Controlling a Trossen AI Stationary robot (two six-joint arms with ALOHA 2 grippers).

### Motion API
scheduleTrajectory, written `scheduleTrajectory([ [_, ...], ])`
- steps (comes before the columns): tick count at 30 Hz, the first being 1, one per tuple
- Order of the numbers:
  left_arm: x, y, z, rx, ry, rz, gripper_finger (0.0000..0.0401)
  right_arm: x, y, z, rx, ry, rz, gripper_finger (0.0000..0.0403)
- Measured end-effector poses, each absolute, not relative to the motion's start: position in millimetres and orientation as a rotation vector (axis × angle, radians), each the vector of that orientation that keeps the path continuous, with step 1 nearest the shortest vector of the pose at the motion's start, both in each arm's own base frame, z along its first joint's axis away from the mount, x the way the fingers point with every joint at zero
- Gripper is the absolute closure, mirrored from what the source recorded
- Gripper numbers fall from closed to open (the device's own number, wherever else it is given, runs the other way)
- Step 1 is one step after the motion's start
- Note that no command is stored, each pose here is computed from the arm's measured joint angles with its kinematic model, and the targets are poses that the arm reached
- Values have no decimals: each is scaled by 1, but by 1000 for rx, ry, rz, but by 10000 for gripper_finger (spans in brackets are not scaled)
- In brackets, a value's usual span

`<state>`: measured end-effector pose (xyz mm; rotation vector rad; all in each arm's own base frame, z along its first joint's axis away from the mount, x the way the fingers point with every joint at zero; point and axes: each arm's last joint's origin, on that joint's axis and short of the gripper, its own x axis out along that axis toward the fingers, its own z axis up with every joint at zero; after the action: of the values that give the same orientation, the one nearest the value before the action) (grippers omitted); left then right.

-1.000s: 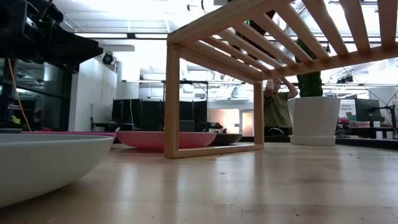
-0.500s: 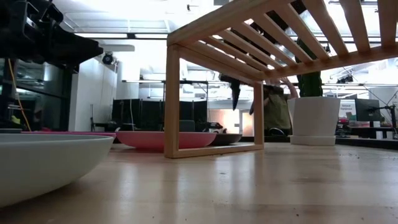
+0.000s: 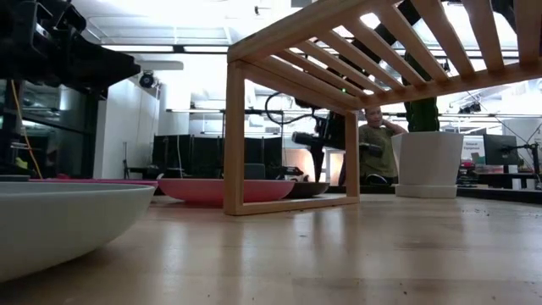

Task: Place and stack plates onto a shelf
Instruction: Put the right black plate on the shelf

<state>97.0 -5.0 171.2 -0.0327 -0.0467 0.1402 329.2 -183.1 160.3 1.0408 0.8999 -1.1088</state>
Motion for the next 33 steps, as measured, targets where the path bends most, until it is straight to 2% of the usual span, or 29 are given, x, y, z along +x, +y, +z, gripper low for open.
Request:
scheduleTrajectory([
  [7, 97, -5, 171, -33, -47, 140, 288, 334, -185, 146, 1078, 891, -1138, 189],
  [10, 97, -5, 171, -33, -47, 141, 288, 335, -186, 141, 1081, 893, -1148, 206],
  [13, 97, -5, 171, -33, -47, 140, 288, 335, -186, 140, 1079, 894, -1150, 252],
  [18, 97, -5, 171, -33, -47, 140, 288, 335, -187, 142, 1049, 895, -1148, 372],
  [19, 97, -5, 171, -33, -47, 140, 288, 335, -187, 143, 1037, 894, -1138, 386],
  [24, 97, -5, 171, -33, -47, 140, 288, 332, -190, 156, 1003, 873, -1121, 392],
  [33, 97, -5, 171, -33, -47, 140, 288, 321, -198, 207, 907, 777, -1044, 402],
])
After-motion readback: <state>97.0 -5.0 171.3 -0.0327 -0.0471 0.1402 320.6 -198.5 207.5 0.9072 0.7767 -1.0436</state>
